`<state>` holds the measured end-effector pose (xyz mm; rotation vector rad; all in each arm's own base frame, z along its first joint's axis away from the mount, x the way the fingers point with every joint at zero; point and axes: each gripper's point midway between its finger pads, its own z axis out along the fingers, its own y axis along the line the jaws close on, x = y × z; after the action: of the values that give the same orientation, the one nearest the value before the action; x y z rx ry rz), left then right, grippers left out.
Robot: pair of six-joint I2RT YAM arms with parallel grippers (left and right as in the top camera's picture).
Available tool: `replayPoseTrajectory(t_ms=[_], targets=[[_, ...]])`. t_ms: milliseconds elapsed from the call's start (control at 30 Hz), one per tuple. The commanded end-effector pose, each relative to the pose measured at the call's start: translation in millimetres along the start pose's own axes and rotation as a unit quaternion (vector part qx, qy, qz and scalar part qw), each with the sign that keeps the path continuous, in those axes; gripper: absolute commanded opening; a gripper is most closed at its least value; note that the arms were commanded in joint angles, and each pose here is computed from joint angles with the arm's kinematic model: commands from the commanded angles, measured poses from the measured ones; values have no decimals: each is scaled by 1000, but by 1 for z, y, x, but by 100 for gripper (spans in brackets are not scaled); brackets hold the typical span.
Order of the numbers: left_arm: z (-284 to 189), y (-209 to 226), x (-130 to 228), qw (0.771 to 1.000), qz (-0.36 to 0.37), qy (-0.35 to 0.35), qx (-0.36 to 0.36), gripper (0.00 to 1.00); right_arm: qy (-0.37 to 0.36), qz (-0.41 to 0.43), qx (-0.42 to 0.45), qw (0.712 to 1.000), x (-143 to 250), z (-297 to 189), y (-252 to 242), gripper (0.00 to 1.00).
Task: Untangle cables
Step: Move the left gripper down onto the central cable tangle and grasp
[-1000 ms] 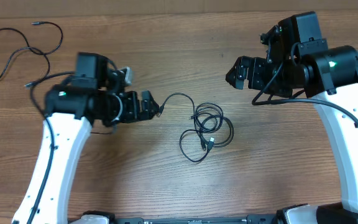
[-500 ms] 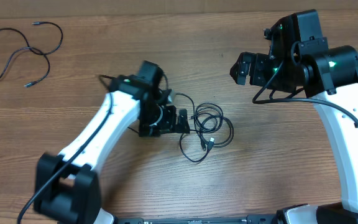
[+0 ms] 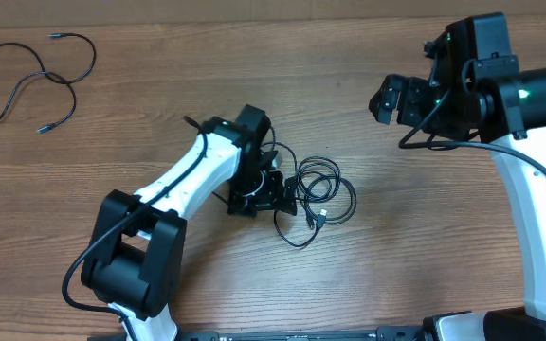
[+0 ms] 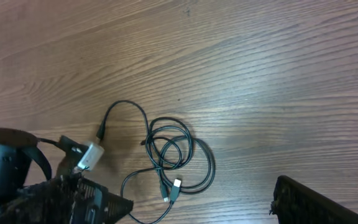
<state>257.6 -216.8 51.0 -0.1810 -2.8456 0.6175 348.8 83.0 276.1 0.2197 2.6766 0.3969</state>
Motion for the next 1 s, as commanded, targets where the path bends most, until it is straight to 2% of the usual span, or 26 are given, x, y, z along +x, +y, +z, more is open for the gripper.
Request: replayPoseTrajectory(t_ms=[0,200,500,800,867,967], targets=[[10,-5,2,1000,12,3,-8,86,-1,3,4,1000,-2,2,-3,100],[15,0,0,998,1,-13,-56,65,-3,3,8,1000,-3,1,-5,100],[19,11,0,995,4,-23,-99,55,-9,2,8,1000,-5,1,-5,100],[31,12,3,996,7,-19,-83,45,-11,2,7,1000,-6,1,-4,100],[32,13,2,996,7,-21,-82,37,-11,2,7,1000,-6,1,-4,100],[32,13,0,996,10,-27,-85,36,-12,2,7,1000,-7,1,-4,100]])
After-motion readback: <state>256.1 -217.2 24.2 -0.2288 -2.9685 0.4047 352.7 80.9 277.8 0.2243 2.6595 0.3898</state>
